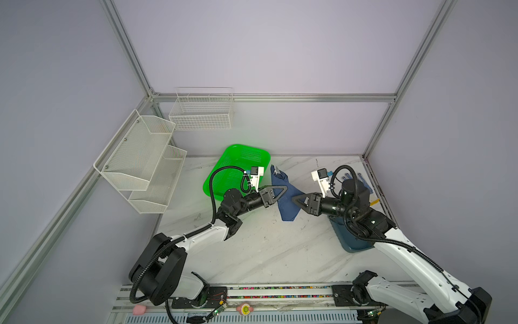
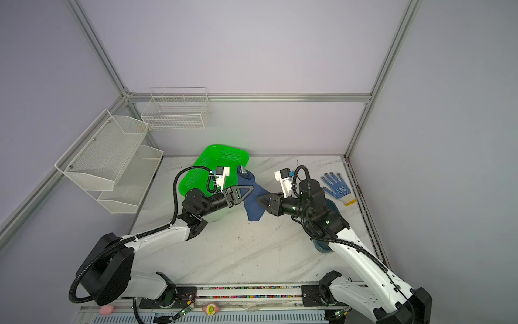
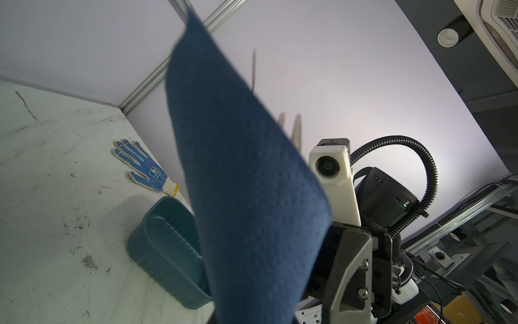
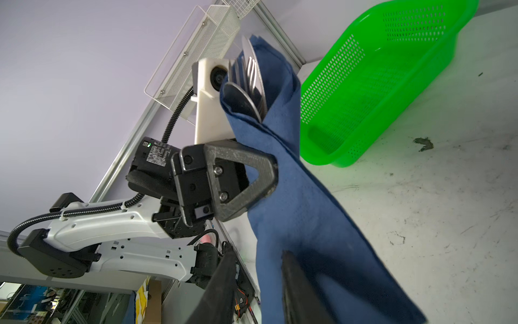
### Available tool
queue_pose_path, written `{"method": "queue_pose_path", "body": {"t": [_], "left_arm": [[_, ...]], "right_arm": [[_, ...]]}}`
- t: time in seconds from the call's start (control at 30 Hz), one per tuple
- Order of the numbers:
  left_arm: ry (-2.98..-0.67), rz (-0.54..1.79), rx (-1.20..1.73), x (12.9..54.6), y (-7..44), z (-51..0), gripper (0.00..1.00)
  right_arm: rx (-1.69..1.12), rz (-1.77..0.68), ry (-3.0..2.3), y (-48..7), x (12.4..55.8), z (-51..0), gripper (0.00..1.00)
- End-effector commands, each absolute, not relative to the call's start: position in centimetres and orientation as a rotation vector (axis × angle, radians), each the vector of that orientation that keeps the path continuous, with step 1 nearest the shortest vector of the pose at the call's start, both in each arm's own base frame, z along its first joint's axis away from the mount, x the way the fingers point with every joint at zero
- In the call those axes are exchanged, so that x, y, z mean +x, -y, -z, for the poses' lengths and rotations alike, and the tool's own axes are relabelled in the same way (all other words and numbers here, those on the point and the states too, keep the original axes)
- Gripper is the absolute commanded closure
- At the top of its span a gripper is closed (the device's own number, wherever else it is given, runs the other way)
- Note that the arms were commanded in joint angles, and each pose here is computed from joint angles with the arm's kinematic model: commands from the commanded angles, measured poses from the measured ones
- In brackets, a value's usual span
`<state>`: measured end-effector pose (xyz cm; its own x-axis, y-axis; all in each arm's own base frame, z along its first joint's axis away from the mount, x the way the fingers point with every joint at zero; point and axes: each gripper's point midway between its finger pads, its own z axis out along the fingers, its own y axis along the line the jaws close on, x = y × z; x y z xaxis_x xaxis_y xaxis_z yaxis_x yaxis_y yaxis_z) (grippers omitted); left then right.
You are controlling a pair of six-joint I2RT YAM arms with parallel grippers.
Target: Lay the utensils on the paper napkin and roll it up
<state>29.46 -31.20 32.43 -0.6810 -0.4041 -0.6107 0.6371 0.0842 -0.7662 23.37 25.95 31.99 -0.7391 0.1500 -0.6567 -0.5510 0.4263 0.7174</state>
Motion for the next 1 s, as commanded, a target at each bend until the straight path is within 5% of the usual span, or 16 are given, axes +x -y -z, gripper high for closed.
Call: {"method": "queue_pose_path", "body": {"t": [0.0,0.97], "left_arm": [[-1.381,1.694,0.311,28.9,30.4,-38.8,0.89],[-1.362,1.728,0.334,28.2,30.4,-39.8,0.89]], "right_arm": [[-0.352,-1.35,-2.021,-26.2,23.5,-31.5,0.68],[-0.452,-1.445,-2.028,-27.8,23.1,-29.5,0.59]]}}
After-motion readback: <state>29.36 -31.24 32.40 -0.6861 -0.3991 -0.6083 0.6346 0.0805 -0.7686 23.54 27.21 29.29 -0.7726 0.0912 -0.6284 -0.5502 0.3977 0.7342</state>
